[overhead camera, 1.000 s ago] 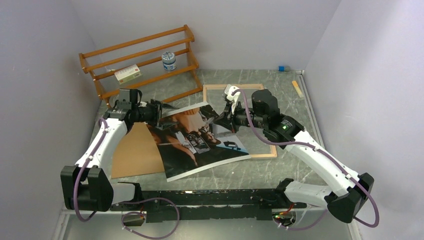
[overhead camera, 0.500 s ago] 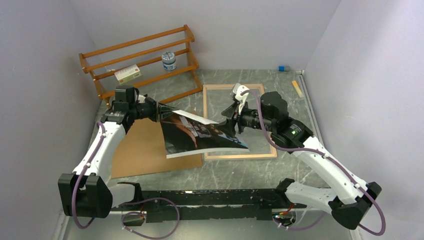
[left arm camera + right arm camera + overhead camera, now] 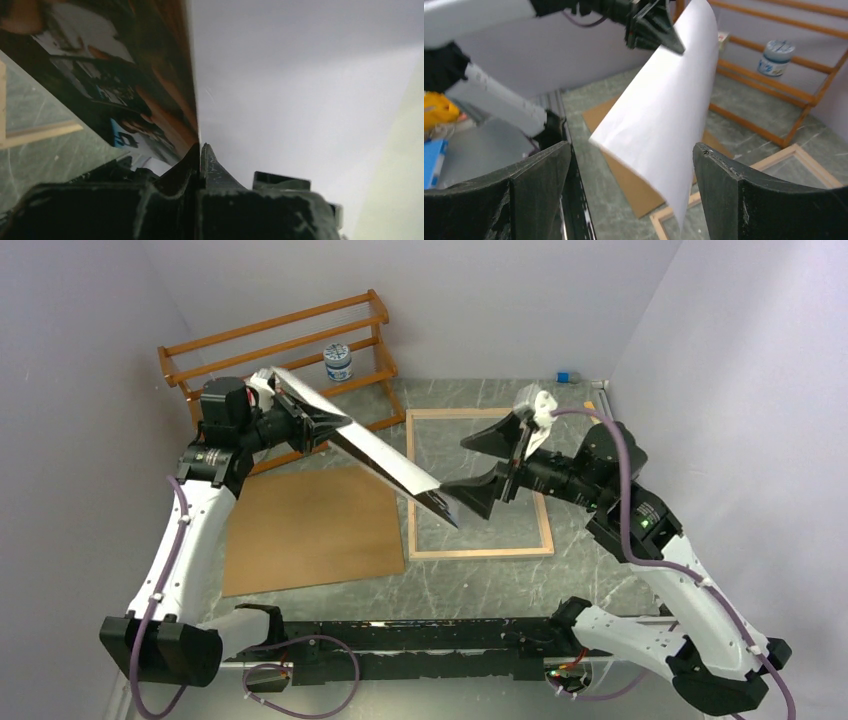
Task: Put the photo into the frame
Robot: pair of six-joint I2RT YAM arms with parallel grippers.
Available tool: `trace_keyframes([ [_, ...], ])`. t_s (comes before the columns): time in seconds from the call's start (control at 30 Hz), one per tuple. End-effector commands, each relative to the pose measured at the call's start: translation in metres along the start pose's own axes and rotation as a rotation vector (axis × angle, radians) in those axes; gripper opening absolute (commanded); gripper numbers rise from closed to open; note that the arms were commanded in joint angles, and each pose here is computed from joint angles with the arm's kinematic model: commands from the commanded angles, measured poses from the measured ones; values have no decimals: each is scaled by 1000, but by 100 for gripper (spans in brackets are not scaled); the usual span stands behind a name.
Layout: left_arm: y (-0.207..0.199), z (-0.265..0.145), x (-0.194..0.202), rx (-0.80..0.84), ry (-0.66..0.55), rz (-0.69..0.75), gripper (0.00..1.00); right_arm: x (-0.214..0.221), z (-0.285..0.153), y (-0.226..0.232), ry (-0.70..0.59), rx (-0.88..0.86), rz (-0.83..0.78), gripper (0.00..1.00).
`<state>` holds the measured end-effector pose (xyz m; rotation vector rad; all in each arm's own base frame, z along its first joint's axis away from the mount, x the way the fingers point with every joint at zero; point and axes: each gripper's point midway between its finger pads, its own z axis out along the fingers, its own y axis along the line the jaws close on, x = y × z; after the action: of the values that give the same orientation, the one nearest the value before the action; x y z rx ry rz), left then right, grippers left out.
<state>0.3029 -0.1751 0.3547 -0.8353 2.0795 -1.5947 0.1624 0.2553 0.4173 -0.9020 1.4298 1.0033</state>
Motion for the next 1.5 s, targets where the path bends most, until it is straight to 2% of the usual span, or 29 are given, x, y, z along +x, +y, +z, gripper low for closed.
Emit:
trace_keyframes([
  [0.0,-47,-13,24,110,0,285,3,-43,1,-25,-119,169,95,95],
  [0.13,-66,-5,51,144,54,431,2,-48,-2,-62,-174,370,159,94],
  [0.27,-73,17,80,189,194,501,2,-33,-21,-117,-157,670,258,94],
  [0.47,-86,59,117,254,396,589,3,19,-92,-201,-118,1051,592,85],
  [0.63,-103,108,135,350,558,605,3,44,-135,-221,-152,1174,713,82],
  [0.83,-84,143,129,313,630,607,3,59,-157,-223,-128,1263,711,81],
  [0.9,-64,152,117,261,633,555,3,64,-164,-223,-126,1294,706,81],
  [1.0,-17,161,92,181,650,434,3,74,-167,-223,-117,1312,712,81],
  [1.1,38,170,67,65,627,374,3,82,-169,-224,-106,1326,724,81],
  [1.33,151,208,22,-229,612,366,2,95,-168,-226,-92,1331,750,80],
  [1.47,180,228,12,-280,616,354,3,101,-167,-225,-86,1331,766,78],
])
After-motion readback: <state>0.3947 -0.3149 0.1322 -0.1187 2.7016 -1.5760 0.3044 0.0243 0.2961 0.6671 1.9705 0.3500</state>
